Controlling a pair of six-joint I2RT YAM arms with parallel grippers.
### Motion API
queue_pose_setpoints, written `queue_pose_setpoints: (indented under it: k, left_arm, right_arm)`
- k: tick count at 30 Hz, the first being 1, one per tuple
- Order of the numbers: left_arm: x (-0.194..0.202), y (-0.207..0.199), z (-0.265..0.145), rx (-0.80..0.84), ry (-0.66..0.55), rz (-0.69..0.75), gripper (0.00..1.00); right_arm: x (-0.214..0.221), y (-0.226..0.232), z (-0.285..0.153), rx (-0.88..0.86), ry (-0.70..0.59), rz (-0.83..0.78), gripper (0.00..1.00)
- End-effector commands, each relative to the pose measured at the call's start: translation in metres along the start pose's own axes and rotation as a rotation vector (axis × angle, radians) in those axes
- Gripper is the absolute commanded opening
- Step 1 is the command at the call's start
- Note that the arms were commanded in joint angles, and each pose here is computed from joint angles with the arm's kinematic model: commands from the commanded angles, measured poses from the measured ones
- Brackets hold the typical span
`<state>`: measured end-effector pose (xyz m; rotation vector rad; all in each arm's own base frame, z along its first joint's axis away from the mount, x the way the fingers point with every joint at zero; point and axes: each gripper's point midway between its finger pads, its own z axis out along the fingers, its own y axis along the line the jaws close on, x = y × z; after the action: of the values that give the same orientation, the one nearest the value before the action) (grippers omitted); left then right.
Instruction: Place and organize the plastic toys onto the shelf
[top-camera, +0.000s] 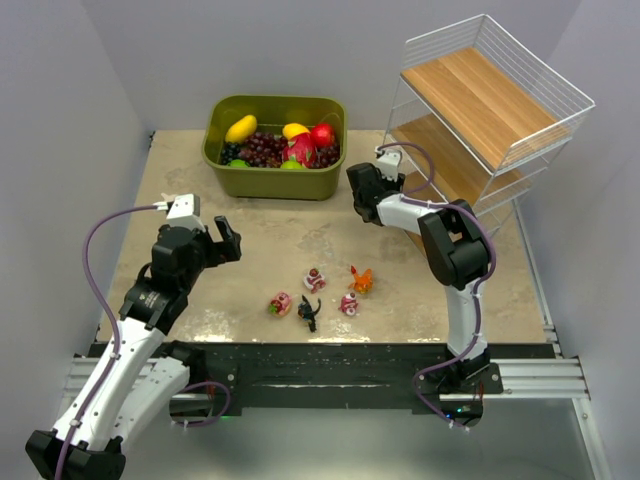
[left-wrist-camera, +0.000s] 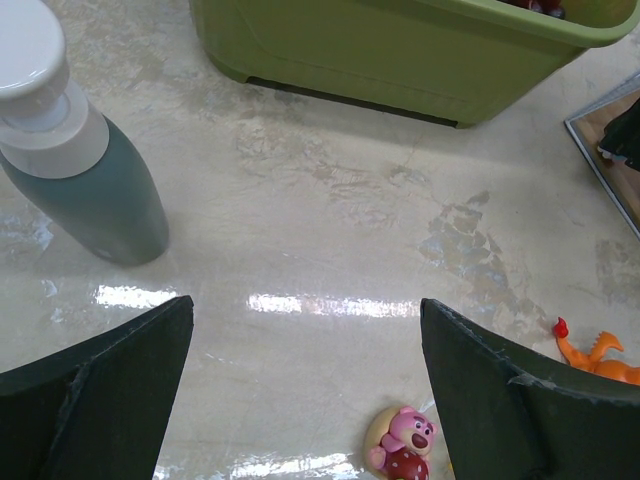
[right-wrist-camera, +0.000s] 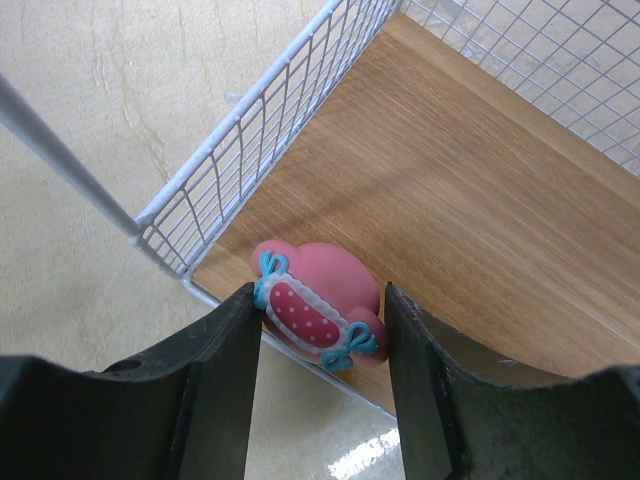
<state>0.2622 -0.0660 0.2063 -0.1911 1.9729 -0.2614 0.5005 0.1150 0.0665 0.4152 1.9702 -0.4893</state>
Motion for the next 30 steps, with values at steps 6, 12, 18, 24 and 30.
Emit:
queue_pose_setpoints:
  k: [6,12,18,24,30]
  left_arm:
    - [-0.024,-0.003,-0.002,-0.001,-0.067,-0.001,0.99]
    - [-0.024,-0.002,-0.003,-0.005,-0.070,0.002,0.99]
    - [-0.024,-0.002,-0.002,-0.009,-0.070,0.002,0.99]
    - [-0.024,-0.002,-0.003,-0.008,-0.071,0.000,1.00]
    - [-0.024,-0.002,-0.003,-0.008,-0.073,-0.003,0.99]
  right_arm:
    - [-0.017,-0.008,0.000,0.053,-0.046,0.063,0.52]
    - [-0.018,-0.009,-0.002,0.054,-0.051,0.071,0.58]
    - [-0.018,-0.012,-0.002,0.059,-0.056,0.064,0.65]
    - [-0.022,-0.011,-0.003,0.042,-0.075,0.067,0.66]
    - [-0.023,-0.015,-0.005,0.044,-0.098,0.057,0.74]
